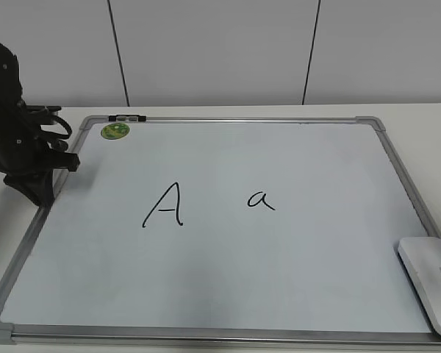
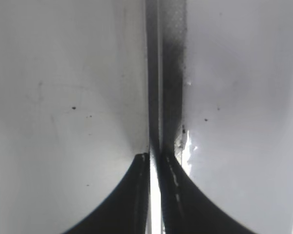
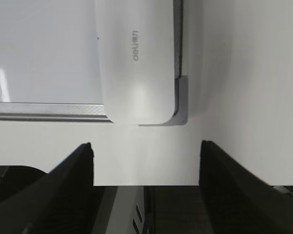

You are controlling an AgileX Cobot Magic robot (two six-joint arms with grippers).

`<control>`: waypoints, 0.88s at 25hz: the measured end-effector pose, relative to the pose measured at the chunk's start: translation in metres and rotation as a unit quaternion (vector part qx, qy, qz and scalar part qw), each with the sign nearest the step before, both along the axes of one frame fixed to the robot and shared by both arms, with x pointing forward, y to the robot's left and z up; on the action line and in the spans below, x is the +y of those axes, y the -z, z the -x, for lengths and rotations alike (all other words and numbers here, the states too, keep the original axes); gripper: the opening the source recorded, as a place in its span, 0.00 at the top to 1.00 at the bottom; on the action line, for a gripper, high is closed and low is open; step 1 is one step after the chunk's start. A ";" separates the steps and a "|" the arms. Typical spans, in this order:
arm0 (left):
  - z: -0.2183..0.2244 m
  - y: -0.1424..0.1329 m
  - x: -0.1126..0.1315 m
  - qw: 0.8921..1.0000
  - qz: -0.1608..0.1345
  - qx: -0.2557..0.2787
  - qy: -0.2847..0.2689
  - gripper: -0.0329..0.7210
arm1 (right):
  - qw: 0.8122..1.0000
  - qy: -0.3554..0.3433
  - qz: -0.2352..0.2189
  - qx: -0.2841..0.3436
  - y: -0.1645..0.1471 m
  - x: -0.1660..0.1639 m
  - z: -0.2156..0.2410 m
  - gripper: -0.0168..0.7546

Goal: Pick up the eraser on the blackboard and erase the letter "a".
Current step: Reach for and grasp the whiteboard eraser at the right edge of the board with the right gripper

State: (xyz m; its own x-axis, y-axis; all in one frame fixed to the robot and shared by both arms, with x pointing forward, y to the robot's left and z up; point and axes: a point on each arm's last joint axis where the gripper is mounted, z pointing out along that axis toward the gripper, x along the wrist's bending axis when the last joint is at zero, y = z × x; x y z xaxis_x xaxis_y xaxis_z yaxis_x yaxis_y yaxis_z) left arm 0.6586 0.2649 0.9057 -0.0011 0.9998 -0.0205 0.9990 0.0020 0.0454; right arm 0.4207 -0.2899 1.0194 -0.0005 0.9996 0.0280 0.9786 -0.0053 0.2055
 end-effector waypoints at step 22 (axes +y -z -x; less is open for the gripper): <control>0.000 0.000 0.000 1.000 0.003 0.001 -0.002 0.90 | 0.999 0.005 -0.013 0.033 0.061 0.005 -0.065 0.11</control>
